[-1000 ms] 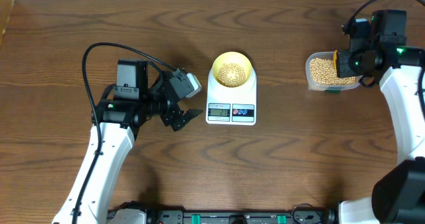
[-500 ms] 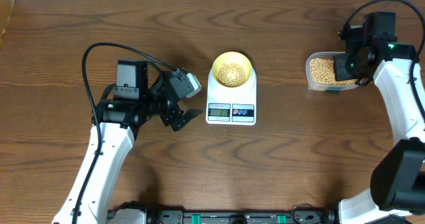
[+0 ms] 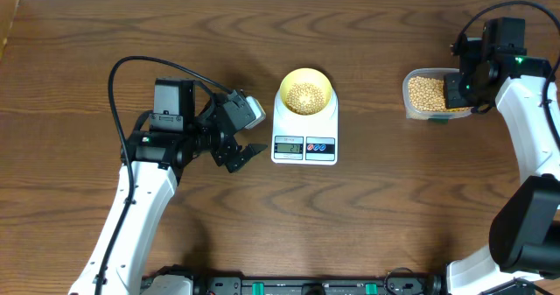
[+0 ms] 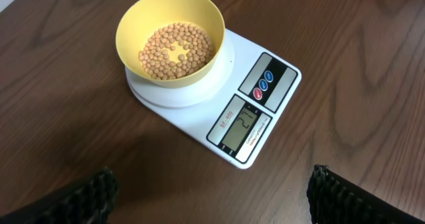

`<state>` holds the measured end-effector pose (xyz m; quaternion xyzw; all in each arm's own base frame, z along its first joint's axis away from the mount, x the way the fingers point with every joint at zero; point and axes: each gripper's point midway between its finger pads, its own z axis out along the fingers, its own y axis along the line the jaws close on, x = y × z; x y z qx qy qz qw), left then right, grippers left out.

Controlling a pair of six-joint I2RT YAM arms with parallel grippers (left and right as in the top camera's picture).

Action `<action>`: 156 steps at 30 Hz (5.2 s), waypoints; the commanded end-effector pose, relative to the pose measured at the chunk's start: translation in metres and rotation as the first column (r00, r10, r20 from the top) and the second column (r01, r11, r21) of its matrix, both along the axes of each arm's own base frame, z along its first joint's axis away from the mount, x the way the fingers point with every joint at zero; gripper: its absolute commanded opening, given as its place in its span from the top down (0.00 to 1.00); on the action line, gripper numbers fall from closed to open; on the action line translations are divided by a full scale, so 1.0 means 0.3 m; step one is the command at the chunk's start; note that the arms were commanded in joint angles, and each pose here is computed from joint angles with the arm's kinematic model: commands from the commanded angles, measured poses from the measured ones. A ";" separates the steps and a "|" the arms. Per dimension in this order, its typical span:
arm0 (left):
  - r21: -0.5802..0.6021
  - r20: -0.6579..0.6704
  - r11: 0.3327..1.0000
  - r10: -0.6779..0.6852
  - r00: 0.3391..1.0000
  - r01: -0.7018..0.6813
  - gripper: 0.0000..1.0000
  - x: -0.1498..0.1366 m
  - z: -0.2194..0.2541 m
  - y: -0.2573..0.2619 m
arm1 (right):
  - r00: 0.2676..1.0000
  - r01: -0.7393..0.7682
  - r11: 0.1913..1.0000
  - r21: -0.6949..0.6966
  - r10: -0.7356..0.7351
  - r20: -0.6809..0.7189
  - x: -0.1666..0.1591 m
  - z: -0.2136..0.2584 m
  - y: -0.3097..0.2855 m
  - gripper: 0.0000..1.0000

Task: Scoop item into bowl and weigh 50g on scale
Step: 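Dip the scoop into the soybeans again and lift it, then carry the scoop left over the yellow bowl, then tilt the scoop to pour more soybeans into the bowl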

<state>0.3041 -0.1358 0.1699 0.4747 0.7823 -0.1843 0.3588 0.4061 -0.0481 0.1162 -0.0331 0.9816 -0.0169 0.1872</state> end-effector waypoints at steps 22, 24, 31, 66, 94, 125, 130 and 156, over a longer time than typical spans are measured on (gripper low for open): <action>0.008 0.038 1.000 -0.004 0.999 0.004 0.07 0.023 0.034 0.004 | 0.999 0.036 0.969 0.246 -0.042 0.017 -0.015 -0.122 0.079 0.99; 0.008 0.039 1.000 -0.005 0.999 0.004 0.07 0.023 0.034 0.004 | 0.999 0.036 0.941 0.336 -0.047 0.025 -0.014 -0.106 0.097 0.99; 0.008 0.039 1.000 -0.005 0.999 0.004 0.07 0.023 0.034 0.004 | 0.998 0.044 0.881 0.471 -0.056 0.012 -0.025 -0.104 0.105 0.99; 0.008 0.039 1.000 -0.005 0.999 0.004 0.07 0.023 0.034 0.004 | 0.971 -0.071 0.394 0.916 -0.183 0.154 -0.071 0.067 -0.051 0.99; 0.008 0.039 1.000 -0.005 0.999 0.004 0.07 0.023 0.034 0.004 | 0.975 -0.198 0.150 0.969 0.132 0.179 -0.041 0.185 0.426 0.99; 0.008 0.039 1.000 -0.005 0.999 0.004 0.07 0.023 0.034 0.004 | 0.863 -0.479 0.602 0.639 0.457 0.216 -0.029 0.112 0.891 0.99; 0.008 0.039 1.000 -0.005 0.999 0.004 0.07 0.023 0.034 0.004 | 0.831 -0.548 0.700 0.458 0.518 0.202 -0.021 0.094 0.914 0.99; 0.008 0.039 1.000 -0.005 0.999 0.004 0.07 0.023 0.034 0.004 | 0.755 -0.593 0.790 -0.158 0.613 0.231 0.053 0.112 0.957 0.99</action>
